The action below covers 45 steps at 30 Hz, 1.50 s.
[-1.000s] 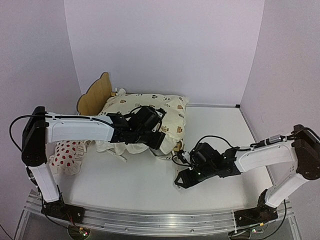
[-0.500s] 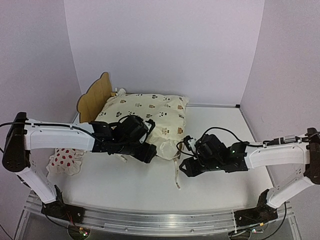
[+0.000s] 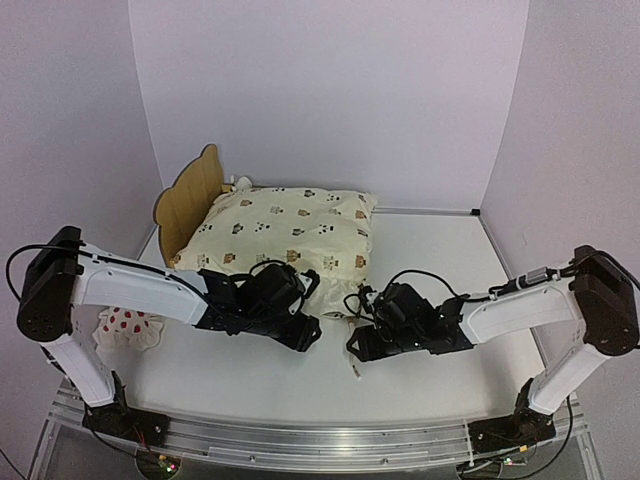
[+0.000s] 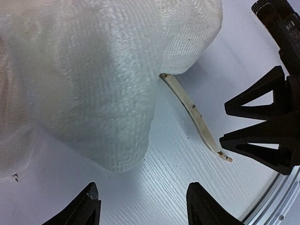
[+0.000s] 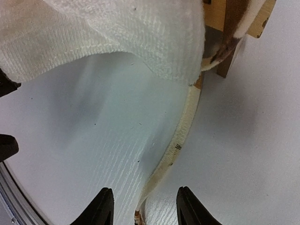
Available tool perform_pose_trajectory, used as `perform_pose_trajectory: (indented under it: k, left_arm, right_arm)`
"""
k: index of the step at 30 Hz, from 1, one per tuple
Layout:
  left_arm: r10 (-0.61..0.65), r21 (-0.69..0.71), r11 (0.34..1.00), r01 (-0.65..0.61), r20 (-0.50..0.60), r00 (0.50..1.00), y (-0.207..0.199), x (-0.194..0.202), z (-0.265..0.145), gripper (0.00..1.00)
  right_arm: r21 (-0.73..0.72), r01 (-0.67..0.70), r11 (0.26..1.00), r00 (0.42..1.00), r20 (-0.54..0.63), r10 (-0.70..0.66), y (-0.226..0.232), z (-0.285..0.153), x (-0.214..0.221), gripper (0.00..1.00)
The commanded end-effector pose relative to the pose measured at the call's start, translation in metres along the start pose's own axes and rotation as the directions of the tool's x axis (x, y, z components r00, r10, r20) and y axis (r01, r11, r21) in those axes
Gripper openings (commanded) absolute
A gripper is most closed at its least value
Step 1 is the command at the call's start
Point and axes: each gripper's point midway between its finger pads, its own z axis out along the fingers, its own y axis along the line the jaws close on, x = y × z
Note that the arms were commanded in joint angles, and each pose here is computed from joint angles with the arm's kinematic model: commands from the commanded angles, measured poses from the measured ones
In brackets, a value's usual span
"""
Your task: Set up the pet bed
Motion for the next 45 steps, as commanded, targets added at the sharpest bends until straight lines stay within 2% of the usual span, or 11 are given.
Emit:
perform_pose_trajectory:
  k: [1,6,12,22,34,45]
  left_arm:
    - [-0.010,0.007,1.000,0.010,0.060,0.998,-0.009,-0.015,0.020,0.59]
    - [0.000,-0.066,0.998,0.008,0.108,0.994,0.000,-0.026,0.033,0.55]
    - [0.012,-0.098,0.995,0.002,0.135,0.991,0.002,-0.034,0.041,0.54]
    - [0.018,-0.116,0.993,-0.003,0.133,0.991,0.009,-0.028,0.038,0.53]
    - [0.017,-0.110,0.994,-0.002,0.134,0.991,0.011,-0.025,0.031,0.51]
    - [0.013,-0.105,0.994,0.002,0.137,0.991,0.013,-0.022,0.025,0.51]
  right_arm:
    - [-0.011,-0.025,1.000,0.998,0.052,0.025,0.002,0.003,-0.013,0.46]
    - [0.041,-0.099,0.994,0.986,0.139,0.092,-0.021,0.013,-0.029,0.44]
    - [-0.002,-0.198,0.980,0.956,0.218,0.194,-0.034,0.023,-0.045,0.44]
    - [-0.067,-0.212,0.975,0.937,0.269,0.223,-0.027,0.033,-0.059,0.41]
    - [-0.069,-0.246,0.967,0.903,0.346,0.255,-0.031,0.045,-0.078,0.26]
    - [-0.134,-0.251,0.959,0.881,0.379,0.284,-0.019,0.050,-0.093,0.29]
